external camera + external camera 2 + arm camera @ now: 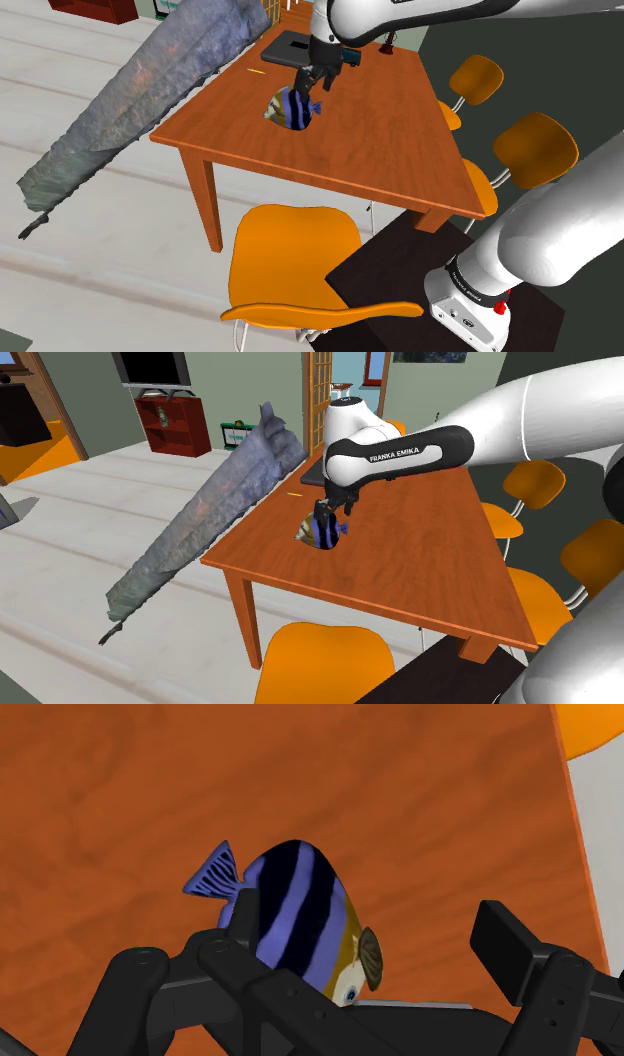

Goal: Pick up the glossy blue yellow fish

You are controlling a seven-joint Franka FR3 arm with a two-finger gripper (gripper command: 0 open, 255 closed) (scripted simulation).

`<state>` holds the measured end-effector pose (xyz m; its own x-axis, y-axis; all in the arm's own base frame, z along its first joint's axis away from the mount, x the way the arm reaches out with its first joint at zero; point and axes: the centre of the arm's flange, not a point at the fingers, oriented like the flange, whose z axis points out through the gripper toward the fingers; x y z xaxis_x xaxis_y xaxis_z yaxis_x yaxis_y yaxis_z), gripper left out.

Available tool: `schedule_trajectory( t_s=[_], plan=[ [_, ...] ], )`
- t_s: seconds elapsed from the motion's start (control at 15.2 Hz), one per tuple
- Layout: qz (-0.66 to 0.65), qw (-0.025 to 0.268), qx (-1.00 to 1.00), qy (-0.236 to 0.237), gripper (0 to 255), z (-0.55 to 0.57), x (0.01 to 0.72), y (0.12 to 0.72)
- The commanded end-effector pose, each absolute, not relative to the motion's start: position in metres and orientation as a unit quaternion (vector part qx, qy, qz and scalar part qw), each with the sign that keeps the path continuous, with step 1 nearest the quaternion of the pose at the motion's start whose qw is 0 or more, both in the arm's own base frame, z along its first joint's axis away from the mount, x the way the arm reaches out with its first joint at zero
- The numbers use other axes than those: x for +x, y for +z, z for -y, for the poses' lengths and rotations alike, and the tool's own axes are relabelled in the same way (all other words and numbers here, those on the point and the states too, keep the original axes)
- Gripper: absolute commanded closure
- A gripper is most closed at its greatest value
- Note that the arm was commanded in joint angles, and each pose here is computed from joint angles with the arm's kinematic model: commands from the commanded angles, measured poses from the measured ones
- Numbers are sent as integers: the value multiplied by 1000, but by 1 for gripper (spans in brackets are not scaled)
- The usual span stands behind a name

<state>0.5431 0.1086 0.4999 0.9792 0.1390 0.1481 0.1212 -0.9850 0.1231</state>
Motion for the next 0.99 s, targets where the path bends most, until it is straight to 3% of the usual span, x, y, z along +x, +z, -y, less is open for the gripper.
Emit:
schedule_trajectory(
  t_s=[0.0, 0.46, 0.92],
  plan=[
    [-70, 60, 992, 82, 0, -119, 566, 491],
    [-86, 72, 989, 92, 0, -155, 645, 464],
    [-86, 72, 989, 92, 0, -155, 645, 427]
  ],
)
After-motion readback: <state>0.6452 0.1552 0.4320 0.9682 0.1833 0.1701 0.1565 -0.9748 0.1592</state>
